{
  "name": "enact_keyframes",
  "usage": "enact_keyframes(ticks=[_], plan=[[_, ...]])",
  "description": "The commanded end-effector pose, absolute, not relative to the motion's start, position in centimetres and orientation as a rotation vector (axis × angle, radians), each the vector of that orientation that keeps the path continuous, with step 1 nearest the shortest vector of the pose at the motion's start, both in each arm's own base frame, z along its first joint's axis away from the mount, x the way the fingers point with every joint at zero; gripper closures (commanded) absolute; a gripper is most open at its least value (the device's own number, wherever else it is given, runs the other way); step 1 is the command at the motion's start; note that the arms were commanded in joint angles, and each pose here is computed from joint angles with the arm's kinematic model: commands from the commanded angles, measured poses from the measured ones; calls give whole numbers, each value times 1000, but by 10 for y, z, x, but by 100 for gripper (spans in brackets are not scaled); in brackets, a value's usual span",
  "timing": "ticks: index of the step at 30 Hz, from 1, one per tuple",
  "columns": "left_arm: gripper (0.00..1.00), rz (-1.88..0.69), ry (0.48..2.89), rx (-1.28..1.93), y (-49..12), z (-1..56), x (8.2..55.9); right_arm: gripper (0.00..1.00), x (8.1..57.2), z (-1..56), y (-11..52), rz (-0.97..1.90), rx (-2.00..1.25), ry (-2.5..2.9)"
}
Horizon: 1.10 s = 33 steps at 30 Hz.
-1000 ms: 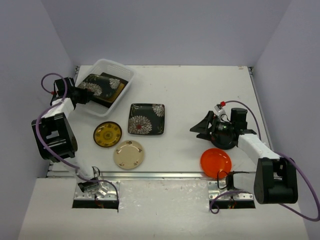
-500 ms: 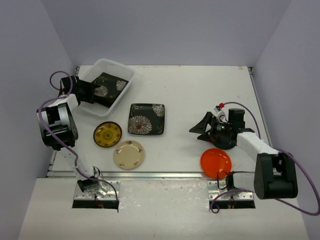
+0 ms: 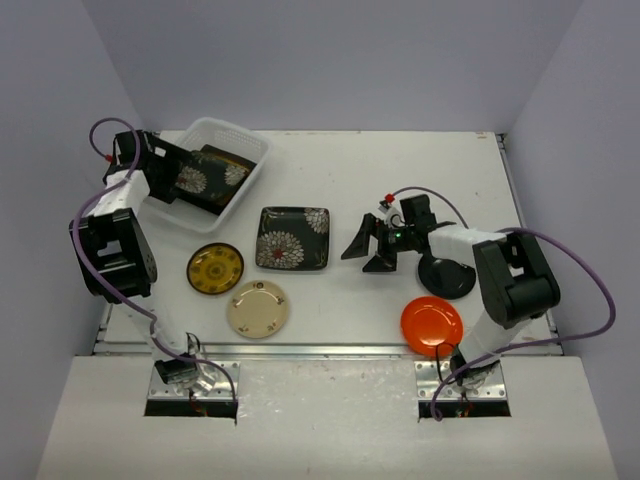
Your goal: Place the plates into the plastic bin on the countertop
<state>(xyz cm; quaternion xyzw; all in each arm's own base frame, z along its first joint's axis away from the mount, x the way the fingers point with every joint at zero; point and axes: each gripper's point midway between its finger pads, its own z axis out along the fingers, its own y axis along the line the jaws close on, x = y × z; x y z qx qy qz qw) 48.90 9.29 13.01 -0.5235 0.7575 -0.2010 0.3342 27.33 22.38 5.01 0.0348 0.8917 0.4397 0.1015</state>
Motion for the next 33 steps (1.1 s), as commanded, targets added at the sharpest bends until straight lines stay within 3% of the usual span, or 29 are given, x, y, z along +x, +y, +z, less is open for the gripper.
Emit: enact_keyframes(ticks=[1,10,20,23,26,28,31,33], plan=[[0,-553,2024,-1244,92,146,502,1,305,46,253,1272,77,2594],[0,-619,2102,-1233,76,118,505,1,330,12,278,1213,166,2655],[0,-478,2104,-1152,85,162,488,1,351,-16,280,1052,237,2699],[0,-442,2102,-1175,89,168,476,7,361,-21,277,1008,278,2682],[0,-470,2114,-1187,86,165,465,19,366,-23,282,1027,291,2667],[0,-482,2104,-1170,83,174,454,38,367,-27,285,1052,292,2668],[0,-516,2035,-1071,73,206,438,58,368,-34,291,1103,268,2667],[0,-587,1928,-888,52,257,422,69,368,-37,294,1134,251,2663]])
